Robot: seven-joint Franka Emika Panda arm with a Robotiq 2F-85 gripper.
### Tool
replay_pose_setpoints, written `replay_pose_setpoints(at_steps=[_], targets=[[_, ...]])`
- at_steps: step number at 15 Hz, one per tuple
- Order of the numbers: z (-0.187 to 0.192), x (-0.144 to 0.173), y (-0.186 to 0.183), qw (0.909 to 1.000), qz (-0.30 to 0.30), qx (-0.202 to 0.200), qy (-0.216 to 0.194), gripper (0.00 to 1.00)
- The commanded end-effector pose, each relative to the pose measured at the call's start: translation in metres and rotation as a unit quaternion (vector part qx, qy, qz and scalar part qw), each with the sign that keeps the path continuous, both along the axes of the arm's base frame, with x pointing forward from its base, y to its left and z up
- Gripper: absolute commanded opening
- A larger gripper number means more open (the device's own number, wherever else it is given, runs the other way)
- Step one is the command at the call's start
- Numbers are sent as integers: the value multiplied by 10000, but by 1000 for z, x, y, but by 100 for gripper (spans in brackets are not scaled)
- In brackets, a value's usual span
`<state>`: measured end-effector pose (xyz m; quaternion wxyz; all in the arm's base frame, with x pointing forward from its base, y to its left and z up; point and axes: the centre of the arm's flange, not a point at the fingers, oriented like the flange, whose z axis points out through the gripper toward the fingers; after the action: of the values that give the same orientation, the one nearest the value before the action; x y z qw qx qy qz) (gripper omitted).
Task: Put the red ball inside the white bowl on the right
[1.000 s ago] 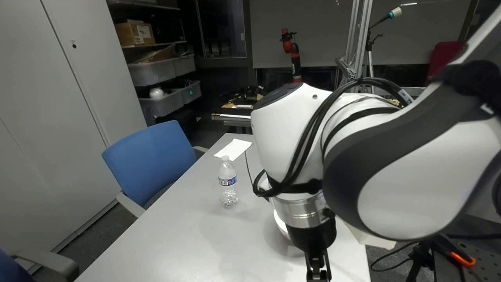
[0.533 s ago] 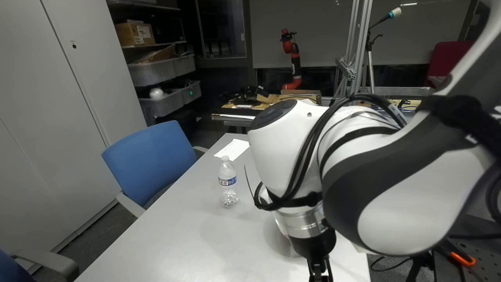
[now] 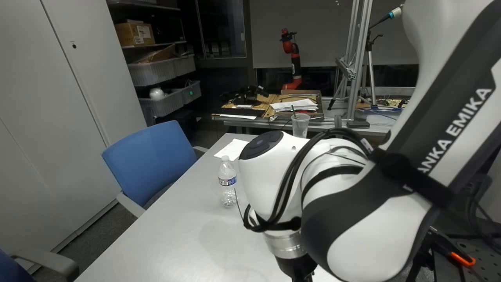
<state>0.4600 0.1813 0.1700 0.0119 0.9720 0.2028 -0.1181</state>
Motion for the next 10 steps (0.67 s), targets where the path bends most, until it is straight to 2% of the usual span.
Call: replay_pose_setpoints(at_steps=[1, 5, 10], targets=[[-28, 18, 13, 9999, 17, 136, -53, 100], [-58, 16, 27, 9998, 42, 78, 181, 100], [-77, 14, 43, 9994, 102, 89, 313, 100]])
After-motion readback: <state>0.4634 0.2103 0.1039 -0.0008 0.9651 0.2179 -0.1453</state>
